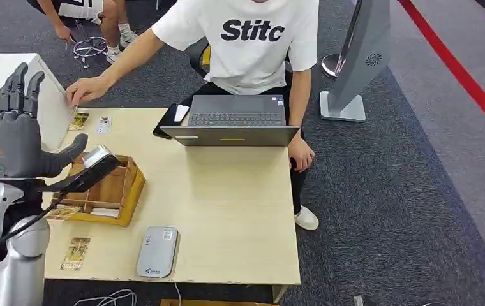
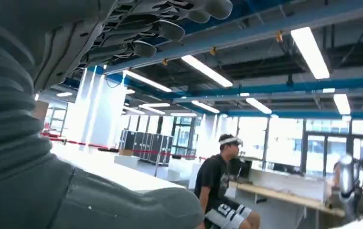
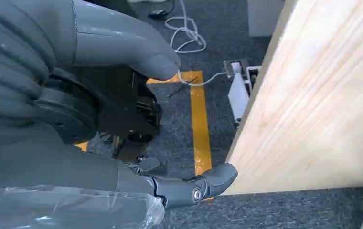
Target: Pass the card to the sensor for recognition and then transmit it.
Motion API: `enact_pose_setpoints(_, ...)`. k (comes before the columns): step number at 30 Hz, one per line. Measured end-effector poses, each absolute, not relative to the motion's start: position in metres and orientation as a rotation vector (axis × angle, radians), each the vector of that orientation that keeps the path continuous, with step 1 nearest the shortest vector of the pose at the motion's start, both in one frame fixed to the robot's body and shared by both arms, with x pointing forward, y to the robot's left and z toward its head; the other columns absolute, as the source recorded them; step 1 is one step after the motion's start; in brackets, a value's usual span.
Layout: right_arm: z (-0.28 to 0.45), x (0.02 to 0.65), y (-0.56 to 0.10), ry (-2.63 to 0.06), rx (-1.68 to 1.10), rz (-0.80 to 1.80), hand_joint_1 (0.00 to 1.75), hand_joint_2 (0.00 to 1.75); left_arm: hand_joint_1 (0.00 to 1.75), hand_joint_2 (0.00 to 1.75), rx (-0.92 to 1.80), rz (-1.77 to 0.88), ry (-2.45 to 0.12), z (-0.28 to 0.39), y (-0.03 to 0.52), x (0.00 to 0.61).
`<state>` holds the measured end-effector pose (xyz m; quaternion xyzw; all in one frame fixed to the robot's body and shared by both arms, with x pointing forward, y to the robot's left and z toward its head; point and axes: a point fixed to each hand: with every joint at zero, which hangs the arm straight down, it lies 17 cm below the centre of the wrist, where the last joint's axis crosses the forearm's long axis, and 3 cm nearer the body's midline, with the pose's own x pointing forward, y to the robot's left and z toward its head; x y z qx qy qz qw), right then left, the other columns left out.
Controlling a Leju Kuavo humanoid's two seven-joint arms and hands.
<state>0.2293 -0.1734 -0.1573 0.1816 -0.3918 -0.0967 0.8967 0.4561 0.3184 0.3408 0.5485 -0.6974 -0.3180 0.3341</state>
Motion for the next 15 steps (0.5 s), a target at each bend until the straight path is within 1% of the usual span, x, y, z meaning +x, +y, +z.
enact_pose_setpoints(4, -0.149, 0.223, -0.185, -0.845, 0.402, -0.296, 0.0, 1.75, 0.0, 1.75, 1.417, -0.569, -1.921, 0.356, 0.329, 0.399)
enact_pose_setpoints(5, -0.148, 0.221, -0.19, -0.852, 0.4, -0.332, 0.0, 1.75, 0.58, 1.75, 1.393, -0.503, -1.94, 0.356, 0.333, 0.385)
enact_pose_setpoints(6, -0.147, 0.218, -0.194, -0.857, 0.398, -0.366, 0.51, 1.75, 1.75, 1.75, 1.362, -0.435, -1.964, 0.357, 0.339, 0.373)
enact_pose_setpoints(7, -0.147, 0.216, -0.199, -0.861, 0.392, -0.402, 1.75, 1.75, 1.75, 1.75, 1.329, -0.376, -1.972, 0.354, 0.345, 0.363)
enact_pose_setpoints(9, -0.145, 0.212, -0.208, -0.867, 0.381, -0.464, 1.75, 1.75, 1.75, 1.75, 1.25, -0.216, -1.97, 0.344, 0.368, 0.34)
enact_pose_setpoints(11, -0.142, 0.205, -0.214, -0.873, 0.372, -0.512, 1.75, 1.75, 1.75, 1.75, 1.167, -0.053, -1.895, 0.317, 0.403, 0.322)
enact_pose_setpoints(13, -0.139, 0.201, -0.218, -0.877, 0.371, -0.535, 1.75, 1.75, 1.75, 1.75, 1.025, 0.151, -1.77, 0.274, 0.446, 0.304)
enact_pose_setpoints(15, -0.135, 0.2, -0.218, -0.884, 0.375, -0.525, 1.75, 1.75, 1.75, 1.75, 0.859, 0.381, -1.588, 0.206, 0.489, 0.282)
